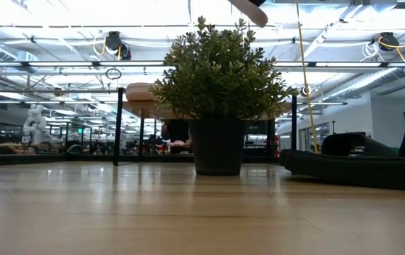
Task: Pick and place slides into the shelf
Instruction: Put the pink slipper on the shelf
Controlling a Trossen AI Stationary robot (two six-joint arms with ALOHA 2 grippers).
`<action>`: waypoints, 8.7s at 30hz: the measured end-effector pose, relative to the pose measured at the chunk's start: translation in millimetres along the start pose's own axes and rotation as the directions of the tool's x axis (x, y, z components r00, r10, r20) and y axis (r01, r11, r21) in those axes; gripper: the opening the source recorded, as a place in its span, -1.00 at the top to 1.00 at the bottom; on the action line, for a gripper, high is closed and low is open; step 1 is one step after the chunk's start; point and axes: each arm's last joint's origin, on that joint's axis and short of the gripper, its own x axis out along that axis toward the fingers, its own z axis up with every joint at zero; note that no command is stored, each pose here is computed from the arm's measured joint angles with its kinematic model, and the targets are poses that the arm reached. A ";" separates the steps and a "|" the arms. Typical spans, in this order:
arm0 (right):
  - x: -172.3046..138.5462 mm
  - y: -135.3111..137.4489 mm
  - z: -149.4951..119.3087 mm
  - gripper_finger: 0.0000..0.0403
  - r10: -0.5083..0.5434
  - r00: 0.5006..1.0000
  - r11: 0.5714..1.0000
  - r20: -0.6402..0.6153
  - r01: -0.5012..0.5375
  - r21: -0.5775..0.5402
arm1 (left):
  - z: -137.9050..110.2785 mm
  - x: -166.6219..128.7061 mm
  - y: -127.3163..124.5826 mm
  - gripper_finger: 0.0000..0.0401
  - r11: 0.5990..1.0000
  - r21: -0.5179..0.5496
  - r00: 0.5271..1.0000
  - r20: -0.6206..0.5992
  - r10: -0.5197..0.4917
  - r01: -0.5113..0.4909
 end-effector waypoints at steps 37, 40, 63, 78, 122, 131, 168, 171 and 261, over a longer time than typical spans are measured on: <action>12.1 -23.6 -34.4 0.99 -0.356 0.934 0.934 -0.043 0.356 0.007 | -3.5 0.1 2.1 0.64 0.997 -0.007 0.996 -0.034 0.080 -0.080; 14.0 -30.3 -43.9 0.99 -0.408 0.911 0.913 -0.059 0.409 0.001 | -3.5 0.1 2.1 0.64 0.997 -0.007 0.996 -0.034 0.080 -0.080; 20.2 -40.0 -46.8 0.98 -0.605 0.792 0.796 0.084 0.604 0.038 | -1.3 -20.4 14.9 0.64 0.993 0.078 0.997 0.003 0.083 -0.083; 106.5 -31.3 -97.6 0.99 -0.655 0.751 0.742 0.077 0.659 -0.123 | -7.5 -87.0 50.8 0.64 0.998 -0.002 0.995 0.080 0.056 -0.056; 85.8 -66.9 -161.4 1.00 -0.797 0.603 0.604 -0.036 0.794 -0.078 | -20.3 -108.9 63.3 0.64 0.998 -0.064 0.999 0.039 0.013 -0.010; 89.4 -76.2 -160.0 1.00 -0.784 0.612 0.619 -0.107 0.784 -0.044 | -19.1 -109.0 63.4 0.64 0.997 -0.073 0.999 0.051 0.014 -0.010; 103.5 -24.4 -100.0 1.00 -0.486 0.803 0.870 -0.346 0.482 -0.103 | -76.5 -42.7 113.9 0.64 0.983 0.011 0.894 -0.413 0.171 -0.182; 103.7 -24.0 -99.3 1.00 -0.484 0.804 0.871 -0.345 0.479 -0.107 | -82.2 -40.9 132.7 0.64 0.970 -0.170 0.900 -0.426 0.090 -0.177; 108.6 -8.7 -98.5 0.87 -0.245 0.871 0.969 -0.426 0.226 -0.096 | -127.8 40.6 230.9 0.90 0.440 -0.829 0.858 0.090 -0.505 0.346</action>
